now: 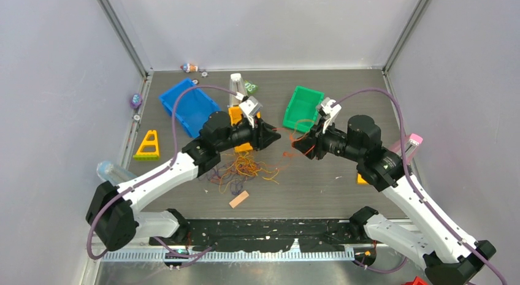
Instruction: Untangle the cables
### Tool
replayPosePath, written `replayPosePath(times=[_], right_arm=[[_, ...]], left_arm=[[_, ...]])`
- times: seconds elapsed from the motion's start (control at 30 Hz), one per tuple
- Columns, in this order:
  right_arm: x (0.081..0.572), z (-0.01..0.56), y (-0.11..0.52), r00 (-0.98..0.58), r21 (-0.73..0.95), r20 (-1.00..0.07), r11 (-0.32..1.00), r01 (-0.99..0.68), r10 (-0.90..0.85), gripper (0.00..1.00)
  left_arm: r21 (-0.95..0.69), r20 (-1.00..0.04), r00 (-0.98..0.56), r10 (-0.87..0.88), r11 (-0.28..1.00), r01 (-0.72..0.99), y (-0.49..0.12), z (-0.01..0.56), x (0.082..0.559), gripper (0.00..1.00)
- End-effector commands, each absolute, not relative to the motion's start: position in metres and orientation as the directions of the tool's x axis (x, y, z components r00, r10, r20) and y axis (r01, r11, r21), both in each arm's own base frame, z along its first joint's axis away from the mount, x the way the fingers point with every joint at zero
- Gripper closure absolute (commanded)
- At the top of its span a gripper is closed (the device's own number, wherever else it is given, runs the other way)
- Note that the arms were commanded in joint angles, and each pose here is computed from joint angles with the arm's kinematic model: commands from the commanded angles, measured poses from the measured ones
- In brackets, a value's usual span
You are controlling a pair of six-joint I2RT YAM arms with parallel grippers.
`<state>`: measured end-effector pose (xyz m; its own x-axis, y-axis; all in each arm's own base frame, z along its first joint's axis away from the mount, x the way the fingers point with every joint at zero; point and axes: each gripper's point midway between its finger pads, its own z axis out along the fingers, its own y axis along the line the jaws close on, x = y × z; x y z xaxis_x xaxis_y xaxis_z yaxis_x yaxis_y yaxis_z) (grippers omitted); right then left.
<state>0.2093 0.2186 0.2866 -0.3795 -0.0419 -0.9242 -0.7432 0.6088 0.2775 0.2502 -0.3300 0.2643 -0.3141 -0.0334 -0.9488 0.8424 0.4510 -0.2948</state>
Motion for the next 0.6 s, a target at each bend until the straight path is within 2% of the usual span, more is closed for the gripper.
replayPosePath(times=[0.0, 0.07, 0.1, 0.33, 0.57], right_arm=[[0.208, 0.292, 0.211, -0.346, 0.253, -0.938, 0.630, -0.734, -0.027, 0.26], [0.211, 0.280, 0.203, -0.361, 0.248, -0.932, 0.673, -0.696, -0.029, 0.00], [0.212, 0.277, 0.198, -0.364, 0.244, -0.931, 0.695, -0.676, -0.028, 0.04], [0.203, 0.243, 0.190, -0.420, 0.267, -0.907, 0.716, -0.645, -0.041, 0.05], [0.200, 0.239, 0.198, -0.410, 0.295, -0.912, 0.678, -0.673, -0.010, 0.02]], left_arm=[[-0.275, -0.961, -0.233, -0.151, 0.407, 0.871, -0.345, 0.306, 0.261, 0.97], [-0.288, -0.957, -0.241, -0.160, 0.437, 0.852, -0.343, 0.304, 0.266, 1.00], [-0.289, -0.957, -0.243, -0.158, 0.460, 0.839, -0.339, 0.302, 0.268, 1.00], [-0.260, -0.965, -0.241, -0.104, 0.511, 0.820, -0.322, 0.293, 0.264, 1.00], [-0.279, -0.960, -0.262, -0.099, 0.425, 0.861, -0.323, 0.289, 0.240, 1.00]])
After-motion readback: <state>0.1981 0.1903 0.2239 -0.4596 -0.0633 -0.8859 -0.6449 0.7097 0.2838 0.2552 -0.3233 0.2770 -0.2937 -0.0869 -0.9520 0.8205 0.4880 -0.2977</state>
